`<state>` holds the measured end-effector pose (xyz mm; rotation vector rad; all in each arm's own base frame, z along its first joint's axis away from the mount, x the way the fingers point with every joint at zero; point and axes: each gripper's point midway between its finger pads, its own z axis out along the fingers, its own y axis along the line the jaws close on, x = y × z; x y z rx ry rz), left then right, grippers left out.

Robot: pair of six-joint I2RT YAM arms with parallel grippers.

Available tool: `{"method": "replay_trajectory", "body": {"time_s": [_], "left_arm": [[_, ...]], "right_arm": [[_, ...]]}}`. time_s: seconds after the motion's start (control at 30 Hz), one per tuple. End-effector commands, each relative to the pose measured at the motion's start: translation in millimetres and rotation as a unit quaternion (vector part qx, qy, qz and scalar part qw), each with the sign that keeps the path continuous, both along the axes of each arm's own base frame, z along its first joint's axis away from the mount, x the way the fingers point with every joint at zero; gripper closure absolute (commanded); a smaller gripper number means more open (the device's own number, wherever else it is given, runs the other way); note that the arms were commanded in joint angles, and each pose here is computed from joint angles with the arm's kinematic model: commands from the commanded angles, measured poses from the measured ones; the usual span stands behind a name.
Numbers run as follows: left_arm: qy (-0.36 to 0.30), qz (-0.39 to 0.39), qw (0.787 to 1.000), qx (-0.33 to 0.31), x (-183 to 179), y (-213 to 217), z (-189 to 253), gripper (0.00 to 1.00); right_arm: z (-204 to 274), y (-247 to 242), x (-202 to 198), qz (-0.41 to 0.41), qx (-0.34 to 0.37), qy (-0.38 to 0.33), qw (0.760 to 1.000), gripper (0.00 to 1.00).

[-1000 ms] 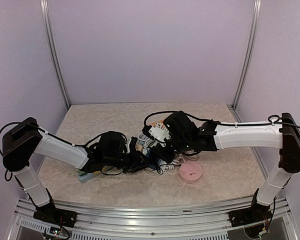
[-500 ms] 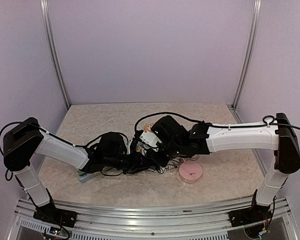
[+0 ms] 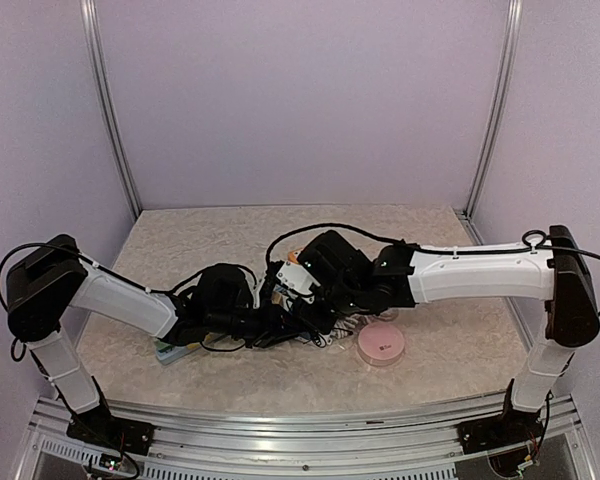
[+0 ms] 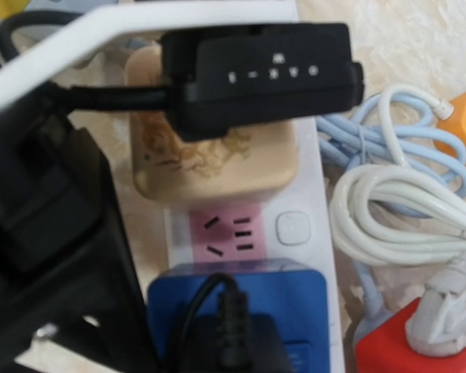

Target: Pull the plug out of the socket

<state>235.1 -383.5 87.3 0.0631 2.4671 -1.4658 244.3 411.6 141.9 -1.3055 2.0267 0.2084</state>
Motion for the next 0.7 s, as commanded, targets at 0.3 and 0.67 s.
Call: {"method": "replay_trajectory", "body": {"time_s": [0.3,0.67], "left_arm": [[0.065,0.037,0.992,0.106,-4.5,37.9,-68.6,0.72],[0.064,0.039,0.991,0.106,-2.8,37.2,-68.8,0.72]], "right_arm": [[-18.9,-11.3,7.9,-0.032,0.046,0.110,0.992,1.00],[-17.6,-13.8,3.7,-0.027,0.013,0.060,0.998,1.00]]}}
